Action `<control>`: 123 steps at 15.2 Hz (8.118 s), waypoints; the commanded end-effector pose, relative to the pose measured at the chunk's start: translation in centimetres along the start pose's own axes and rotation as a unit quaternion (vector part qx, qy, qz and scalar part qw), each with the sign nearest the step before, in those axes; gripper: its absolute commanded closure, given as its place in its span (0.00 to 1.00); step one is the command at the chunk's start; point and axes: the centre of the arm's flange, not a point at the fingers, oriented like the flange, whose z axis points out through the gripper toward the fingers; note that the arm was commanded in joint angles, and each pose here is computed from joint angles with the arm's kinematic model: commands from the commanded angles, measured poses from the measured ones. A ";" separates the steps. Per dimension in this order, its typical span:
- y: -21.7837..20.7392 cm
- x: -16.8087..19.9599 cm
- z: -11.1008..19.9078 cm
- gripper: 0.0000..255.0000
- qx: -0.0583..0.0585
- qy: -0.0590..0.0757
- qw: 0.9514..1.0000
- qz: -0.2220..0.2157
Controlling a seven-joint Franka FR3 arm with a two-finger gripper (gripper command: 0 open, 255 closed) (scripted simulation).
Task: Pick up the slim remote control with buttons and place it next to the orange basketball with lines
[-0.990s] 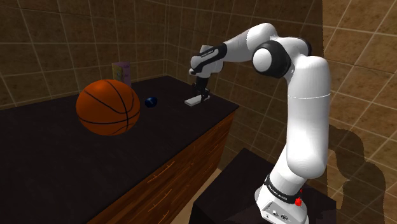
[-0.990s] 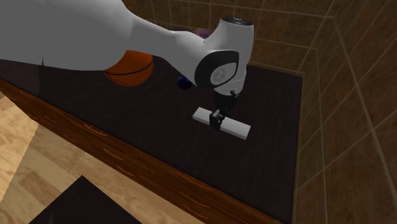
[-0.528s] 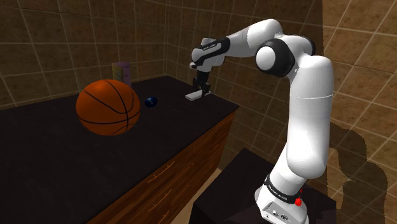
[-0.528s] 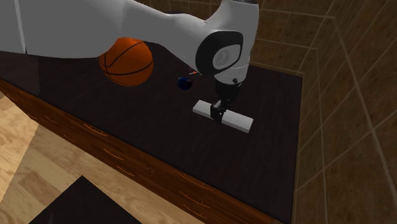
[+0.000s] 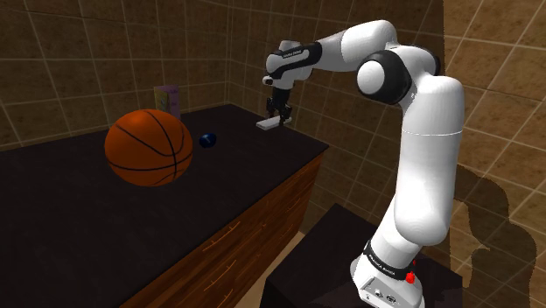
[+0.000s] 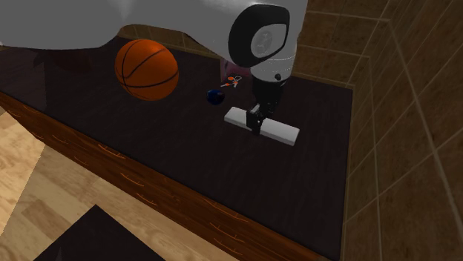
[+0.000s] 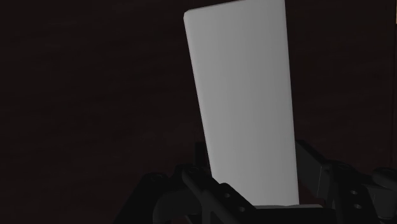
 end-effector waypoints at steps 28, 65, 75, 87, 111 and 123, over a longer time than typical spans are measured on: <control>0.3 0.1 -15.4 1.00 0.000 0.000 1.000 0.000; -12.6 36.1 -19.7 1.00 0.000 0.000 1.000 0.000; -13.4 38.1 -15.5 1.00 0.000 0.000 1.000 0.000; -13.6 38.1 -9.2 1.00 0.000 0.000 1.000 0.000; -13.8 38.0 3.5 1.00 0.000 0.000 1.000 0.000; -13.9 38.0 10.0 1.00 0.000 0.000 1.000 0.000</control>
